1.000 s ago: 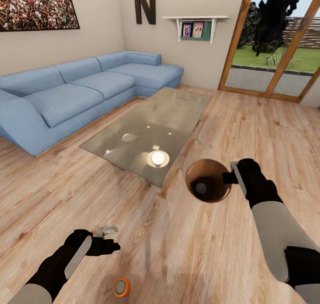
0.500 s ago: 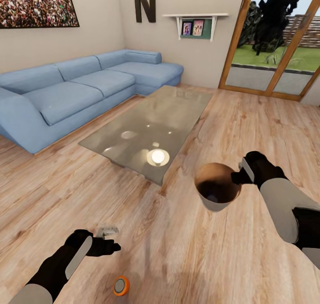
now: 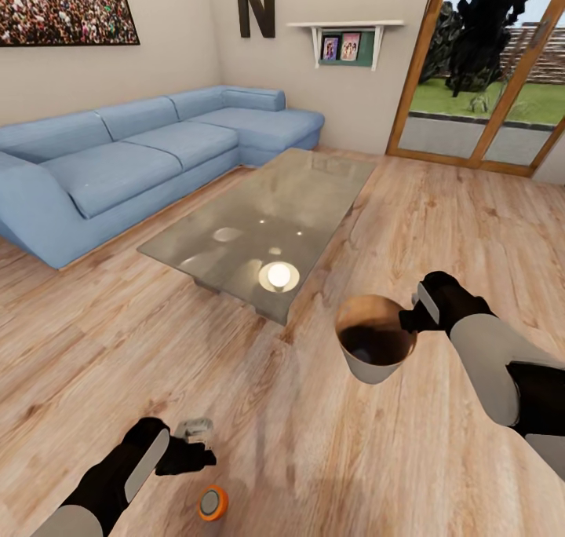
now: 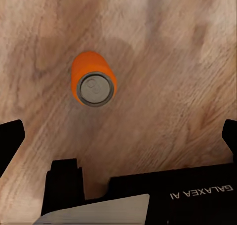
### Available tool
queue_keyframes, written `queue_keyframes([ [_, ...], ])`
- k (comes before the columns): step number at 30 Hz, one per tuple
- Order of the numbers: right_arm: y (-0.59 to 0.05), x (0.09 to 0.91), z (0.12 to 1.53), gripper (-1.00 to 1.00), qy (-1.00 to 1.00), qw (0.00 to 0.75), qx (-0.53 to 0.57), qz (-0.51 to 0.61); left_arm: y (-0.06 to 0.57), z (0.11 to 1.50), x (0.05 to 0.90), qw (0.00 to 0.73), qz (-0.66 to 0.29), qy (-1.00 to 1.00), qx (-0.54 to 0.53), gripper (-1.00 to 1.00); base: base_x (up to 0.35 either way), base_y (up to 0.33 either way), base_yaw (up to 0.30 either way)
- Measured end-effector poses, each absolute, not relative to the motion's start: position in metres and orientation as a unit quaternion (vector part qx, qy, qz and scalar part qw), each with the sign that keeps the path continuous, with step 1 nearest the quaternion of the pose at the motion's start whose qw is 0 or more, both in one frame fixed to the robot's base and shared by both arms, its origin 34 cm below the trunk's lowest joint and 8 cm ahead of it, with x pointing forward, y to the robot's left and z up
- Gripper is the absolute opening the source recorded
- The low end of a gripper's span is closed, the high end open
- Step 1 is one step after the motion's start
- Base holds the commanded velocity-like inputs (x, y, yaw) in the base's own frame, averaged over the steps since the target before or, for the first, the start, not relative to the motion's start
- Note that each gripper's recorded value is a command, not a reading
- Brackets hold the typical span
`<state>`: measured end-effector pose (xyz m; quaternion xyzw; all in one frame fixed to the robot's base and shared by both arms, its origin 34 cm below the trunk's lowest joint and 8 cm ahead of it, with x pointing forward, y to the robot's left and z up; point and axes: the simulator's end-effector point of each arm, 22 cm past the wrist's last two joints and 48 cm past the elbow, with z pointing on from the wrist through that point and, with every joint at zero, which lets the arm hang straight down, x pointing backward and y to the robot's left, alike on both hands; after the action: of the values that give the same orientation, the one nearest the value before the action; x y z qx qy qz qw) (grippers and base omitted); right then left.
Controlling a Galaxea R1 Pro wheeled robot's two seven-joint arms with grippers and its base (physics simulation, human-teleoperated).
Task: Put the three can of soda from the living room inside the tash can in the kitchen.
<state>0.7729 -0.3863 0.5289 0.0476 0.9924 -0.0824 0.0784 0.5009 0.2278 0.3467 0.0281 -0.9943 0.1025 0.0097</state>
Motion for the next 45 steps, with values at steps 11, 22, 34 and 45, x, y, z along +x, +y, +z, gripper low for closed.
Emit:
queue_keyframes([
  [11,-0.369,0.773,0.516,-1.00,0.993,0.078,0.040,-0.073,0.230,0.334,0.496,0.014,0.101,-0.994,0.033,1.00,0.000,0.000,0.000],
  [22,-0.363,0.773,0.515,-1.00,0.994,0.077,0.036,-0.071,0.235,0.328,0.490,0.020,0.094,-0.995,0.038,1.00,0.000,0.000,0.000],
  [34,-0.363,0.772,0.514,-1.00,0.994,0.077,0.035,-0.071,0.246,0.305,0.458,0.051,0.064,-0.995,0.050,1.00,0.000,0.000,0.000],
  [45,-0.363,0.772,0.514,-1.00,0.994,0.077,0.035,-0.071,0.226,0.293,0.445,0.062,0.061,-0.995,0.056,1.00,0.000,0.000,0.000],
])
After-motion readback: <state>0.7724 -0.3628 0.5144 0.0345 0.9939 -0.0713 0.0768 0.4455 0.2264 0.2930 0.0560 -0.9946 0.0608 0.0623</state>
